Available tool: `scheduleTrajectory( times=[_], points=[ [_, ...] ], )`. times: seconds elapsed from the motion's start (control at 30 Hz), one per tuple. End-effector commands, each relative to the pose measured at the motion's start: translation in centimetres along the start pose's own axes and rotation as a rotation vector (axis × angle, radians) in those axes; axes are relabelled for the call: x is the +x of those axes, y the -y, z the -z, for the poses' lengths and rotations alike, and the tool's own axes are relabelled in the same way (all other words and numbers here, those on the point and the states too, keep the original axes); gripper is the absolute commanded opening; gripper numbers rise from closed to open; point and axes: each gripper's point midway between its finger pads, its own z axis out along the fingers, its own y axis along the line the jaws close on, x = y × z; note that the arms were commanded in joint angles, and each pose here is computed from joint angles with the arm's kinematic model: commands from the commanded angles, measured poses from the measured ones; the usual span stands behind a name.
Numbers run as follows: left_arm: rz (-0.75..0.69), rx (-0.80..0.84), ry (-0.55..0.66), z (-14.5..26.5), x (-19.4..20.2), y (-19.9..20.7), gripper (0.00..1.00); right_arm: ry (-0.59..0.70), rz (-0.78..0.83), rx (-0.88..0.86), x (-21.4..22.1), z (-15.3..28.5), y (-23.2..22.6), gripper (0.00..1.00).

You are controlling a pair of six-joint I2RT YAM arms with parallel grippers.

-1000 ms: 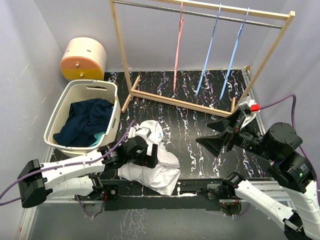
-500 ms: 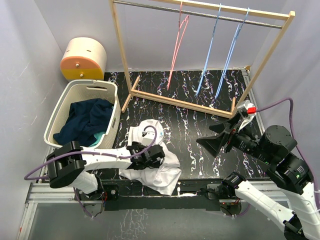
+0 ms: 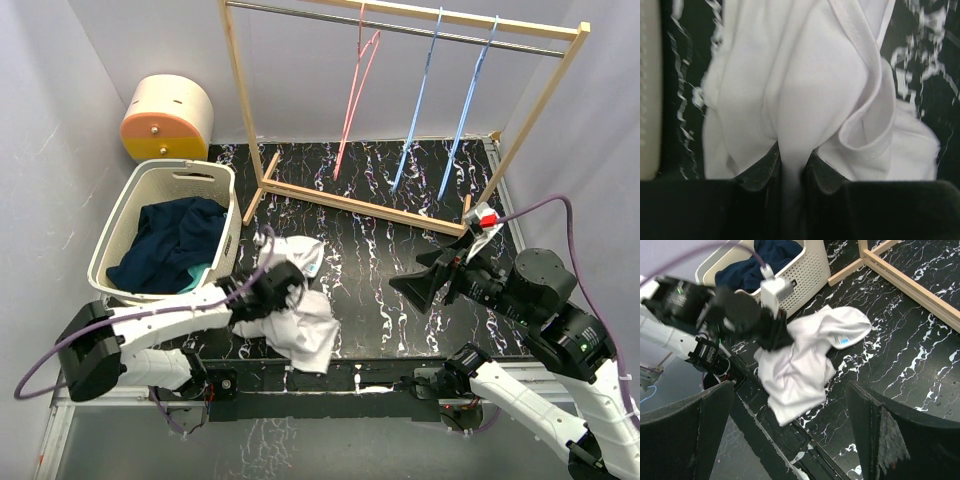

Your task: Remove the t-shirt from the hanger

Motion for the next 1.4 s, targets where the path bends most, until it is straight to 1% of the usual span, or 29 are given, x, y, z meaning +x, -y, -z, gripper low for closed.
scheduleTrajectory(
  times=[0.0,0.07,0.17,0.27,0.33,0.43,0.53,0.63,0.7,0.77,0.83,0.93,1.0,1.07,1.13,1.2,1.3,1.37],
  points=[
    [0.016,-0.002,0.085,1.8,-7.9,-3.5,0.03,0.028,0.023,-0.007,-0.8,-1.1,0.1,0.98],
    [0.028,-0.006,0.134,2.7,-11.8,-5.1,0.02,0.021,0.019,-0.011,-0.6,-1.4,0.2,0.98],
    [0.034,0.000,0.206,4.5,-17.4,-6.5,0.00,0.008,0.011,-0.014,-0.1,-1.9,0.3,0.98],
    [0.043,-0.005,0.304,7.4,-23.6,-7.3,0.00,0.000,0.004,-0.014,0.3,-2.3,0.5,0.98],
    [0.071,-0.070,0.361,9.2,-27.1,-9.5,0.00,-0.006,-0.001,-0.012,0.4,-2.5,0.6,0.98],
    [0.176,-0.120,0.463,12.0,-31.7,-13.9,0.00,-0.012,-0.004,-0.015,0.6,-2.7,0.6,0.98],
    [0.273,-0.196,0.513,13.8,-33.9,-18.7,0.00,-0.020,-0.004,-0.016,0.7,-2.8,0.6,0.98],
    [0.331,-0.275,0.532,14.9,-33.6,-21.4,0.00,-0.025,-0.003,-0.011,0.8,-2.8,0.7,0.98],
    [0.369,-0.292,0.535,14.9,-32.5,-22.5,0.00,-0.029,-0.002,-0.009,0.9,-2.9,0.8,0.98],
    [0.388,-0.308,0.506,13.9,-30.5,-23.0,0.00,-0.035,-0.003,-0.007,1.2,-3.0,0.9,0.98],
    [0.397,-0.316,0.446,11.7,-27.8,-23.1,0.00,-0.039,-0.004,-0.009,1.5,-3.1,1.0,0.98],
    [0.406,-0.330,0.287,6.5,-21.7,-23.3,0.00,-0.048,-0.006,-0.013,2.0,-3.5,1.1,0.98],
    [0.433,-0.307,0.208,3.4,-18.4,-23.0,0.01,-0.053,-0.010,-0.019,2.3,-3.7,1.2,0.98],
    [0.464,-0.265,0.135,0.8,-15.5,-22.2,0.09,-0.060,-0.016,-0.023,2.6,-3.9,1.2,0.98],
    [0.493,-0.239,0.063,-1.1,-13.1,-21.5,0.28,-0.067,-0.021,-0.024,2.9,-4.1,1.3,0.98],
    [0.508,-0.228,0.016,-2.0,-11.6,-21.1,0.37,-0.072,-0.023,-0.020,3.1,-4.2,1.4,0.98],
    [0.503,-0.194,0.030,-1.9,-11.6,-20.6,0.62,-0.077,-0.029,-0.010,3.3,-4.4,1.6,0.98],
    [0.491,-0.190,0.074,-1.1,-12.4,-20.7,0.72,-0.077,-0.035,-0.003,3.3,-4.5,1.8,0.99]
  ],
)
